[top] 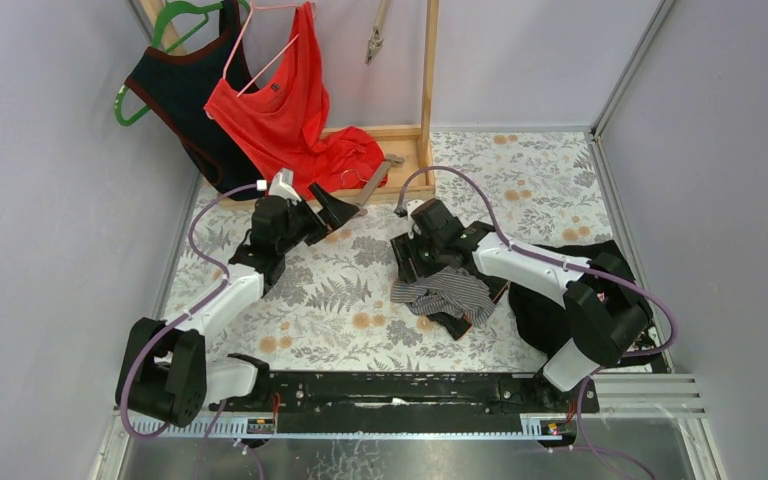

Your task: Clip the underwear to the hanger

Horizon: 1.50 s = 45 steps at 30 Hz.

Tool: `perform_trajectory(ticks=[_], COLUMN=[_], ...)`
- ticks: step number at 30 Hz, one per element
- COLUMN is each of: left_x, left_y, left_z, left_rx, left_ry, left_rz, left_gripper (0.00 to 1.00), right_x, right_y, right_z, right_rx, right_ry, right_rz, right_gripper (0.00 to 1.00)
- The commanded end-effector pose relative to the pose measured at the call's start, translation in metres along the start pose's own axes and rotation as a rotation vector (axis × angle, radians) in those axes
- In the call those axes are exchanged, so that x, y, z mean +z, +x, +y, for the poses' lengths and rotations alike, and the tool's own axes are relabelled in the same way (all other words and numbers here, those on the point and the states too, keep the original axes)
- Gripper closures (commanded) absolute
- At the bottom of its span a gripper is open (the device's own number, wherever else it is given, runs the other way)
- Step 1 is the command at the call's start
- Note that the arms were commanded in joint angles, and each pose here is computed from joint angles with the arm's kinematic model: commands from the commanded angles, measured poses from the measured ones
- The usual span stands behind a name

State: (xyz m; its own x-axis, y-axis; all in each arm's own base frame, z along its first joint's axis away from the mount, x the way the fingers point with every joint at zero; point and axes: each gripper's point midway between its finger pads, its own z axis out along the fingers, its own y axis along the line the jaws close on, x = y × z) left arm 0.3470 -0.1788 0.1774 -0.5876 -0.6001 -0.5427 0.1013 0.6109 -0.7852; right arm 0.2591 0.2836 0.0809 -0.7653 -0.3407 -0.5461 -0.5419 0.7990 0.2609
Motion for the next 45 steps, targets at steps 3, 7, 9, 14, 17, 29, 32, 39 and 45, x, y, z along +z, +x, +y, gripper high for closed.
perform_trajectory(ticks=[3,7,9,14,17,29,32,39,45], left_x=[-0.002,-0.002,-0.002,-0.002,-0.003,0.0,0.001,-0.002,-0.003], left_y=[0.001,0.002,0.003,0.004,0.004,0.006,0.006,0.005,0.004], left_z=[0.004,0.005,0.005,0.007,0.008,0.012,0.011,0.01,0.01], left_rx=[0.013,0.015,0.014,0.017,0.021,0.02,0.017,0.022,0.023], left_ry=[-0.009,-0.01,-0.011,-0.015,-0.02,-0.026,-0.024,-0.024,-0.026], left_rz=[-0.006,-0.005,-0.002,-0.003,-0.003,0.004,0.007,0.0,-0.004], left_gripper=[0.0,0.0,0.0,0.0,0.0,0.0,0.0,0.0,0.0], right_x=[0.005,0.013,0.018,0.033,0.035,0.002,0.0,0.003,0.005], right_y=[0.007,0.013,0.015,0.01,0.004,-0.016,-0.019,-0.018,-0.012], right_z=[-0.002,-0.003,-0.004,-0.01,-0.014,-0.013,-0.013,-0.011,-0.002], right_rx=[-0.063,-0.079,-0.085,-0.094,-0.095,-0.085,-0.087,-0.088,-0.067], right_ry=[0.123,0.15,0.164,0.201,0.233,0.257,0.261,0.251,0.197], right_rz=[-0.003,0.014,0.014,0.001,-0.013,-0.104,-0.109,-0.096,-0.09], right_gripper=[0.35,0.38,0.4,0.45,0.53,0.47,0.48,0.51,0.37])
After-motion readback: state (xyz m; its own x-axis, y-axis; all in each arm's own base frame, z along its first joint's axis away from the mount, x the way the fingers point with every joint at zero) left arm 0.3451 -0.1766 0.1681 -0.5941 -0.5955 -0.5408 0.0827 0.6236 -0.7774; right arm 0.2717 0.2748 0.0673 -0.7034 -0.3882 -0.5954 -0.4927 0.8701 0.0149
